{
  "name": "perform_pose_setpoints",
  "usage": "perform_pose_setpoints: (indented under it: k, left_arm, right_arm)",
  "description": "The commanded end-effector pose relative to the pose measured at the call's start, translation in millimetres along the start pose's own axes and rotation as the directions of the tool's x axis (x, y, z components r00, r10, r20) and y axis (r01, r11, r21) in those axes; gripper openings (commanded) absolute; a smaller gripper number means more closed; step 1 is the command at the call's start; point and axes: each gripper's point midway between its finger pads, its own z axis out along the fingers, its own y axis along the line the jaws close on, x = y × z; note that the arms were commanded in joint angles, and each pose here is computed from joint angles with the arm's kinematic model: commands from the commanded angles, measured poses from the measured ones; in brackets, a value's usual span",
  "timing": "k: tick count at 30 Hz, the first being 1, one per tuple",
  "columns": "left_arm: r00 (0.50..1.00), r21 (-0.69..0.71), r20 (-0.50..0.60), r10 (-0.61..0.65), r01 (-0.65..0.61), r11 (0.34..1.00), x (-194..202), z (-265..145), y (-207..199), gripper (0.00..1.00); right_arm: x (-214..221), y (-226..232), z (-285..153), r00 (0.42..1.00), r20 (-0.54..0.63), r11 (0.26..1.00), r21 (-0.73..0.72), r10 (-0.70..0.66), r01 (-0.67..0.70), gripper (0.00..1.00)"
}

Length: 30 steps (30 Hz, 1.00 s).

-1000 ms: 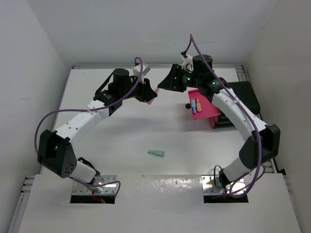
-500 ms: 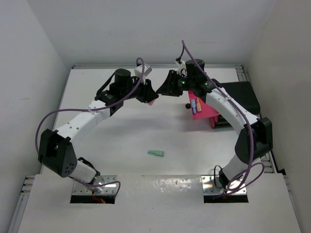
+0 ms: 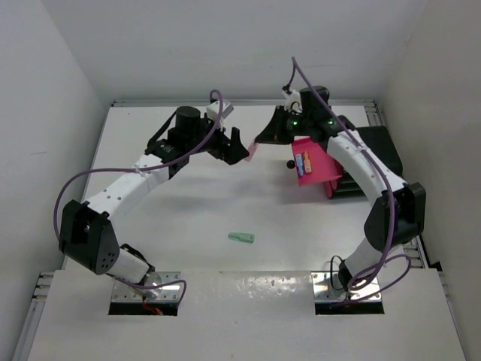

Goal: Sort the stationery into containers
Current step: Place the stationery in the drawer.

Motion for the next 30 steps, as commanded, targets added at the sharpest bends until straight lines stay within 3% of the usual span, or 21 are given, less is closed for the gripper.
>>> perform_pose_setpoints:
  k: [1,3,4,7,11,12,16,21,30]
  left_arm:
    - [0.998,-0.035,0.034,0.055,-0.053,0.998,-22.8,-19.2,12.7,1.0]
    - [0.995,-0.046,-0.027,0.097,-0.098,0.994,-11.2,-27.0,23.5,1.0]
    - [0.989,-0.044,-0.051,0.136,-0.138,0.989,-7.6,-29.7,25.1,1.0]
    - [0.94,-0.026,-0.102,0.325,-0.329,0.944,9.1,-37.5,26.5,1.0]
    - [0.868,0.108,-0.211,0.45,-0.436,0.893,54.7,-35.1,7.0,1.0]
    - [0.853,0.146,-0.233,0.467,-0.444,0.884,65.5,-34.1,2.3,1.0]
    - [0.748,0.337,-0.355,0.561,-0.457,0.823,116.2,-29.5,-17.8,1.0]
    - [0.698,0.38,-0.398,0.595,-0.465,0.8,146.4,-19.6,-26.5,0.98]
    - [0.662,0.398,-0.454,0.596,-0.448,0.801,184.0,-10.0,-32.2,0.88]
  right_arm:
    - [-37.9,-6.5,-52.8,0.992,0.057,0.993,0.044,-0.116,0.113,0.0]
    - [-50.6,-23.6,-75.9,0.988,0.059,0.985,0.101,-0.143,0.137,0.0]
    - [-59.9,-26.3,-86.9,0.973,0.063,0.968,0.134,-0.222,0.212,0.0]
    - [-49.7,-56.5,-119.5,0.967,-0.035,0.932,0.26,-0.252,0.253,0.0]
    - [-47.4,-87.8,-146.2,0.937,-0.144,0.855,0.384,-0.317,0.348,0.0]
    - [-49.9,-93.2,-151.7,0.911,-0.182,0.821,0.395,-0.37,0.412,0.0]
    - [-40.1,-134.7,-162.4,0.881,-0.325,0.728,0.5,-0.344,0.469,0.0]
    - [-33.1,-161.9,-160.0,0.841,-0.428,0.66,0.533,-0.331,0.53,0.0]
    - [-22.5,-182.5,-135.6,0.797,-0.52,0.677,0.47,-0.306,0.566,0.01]
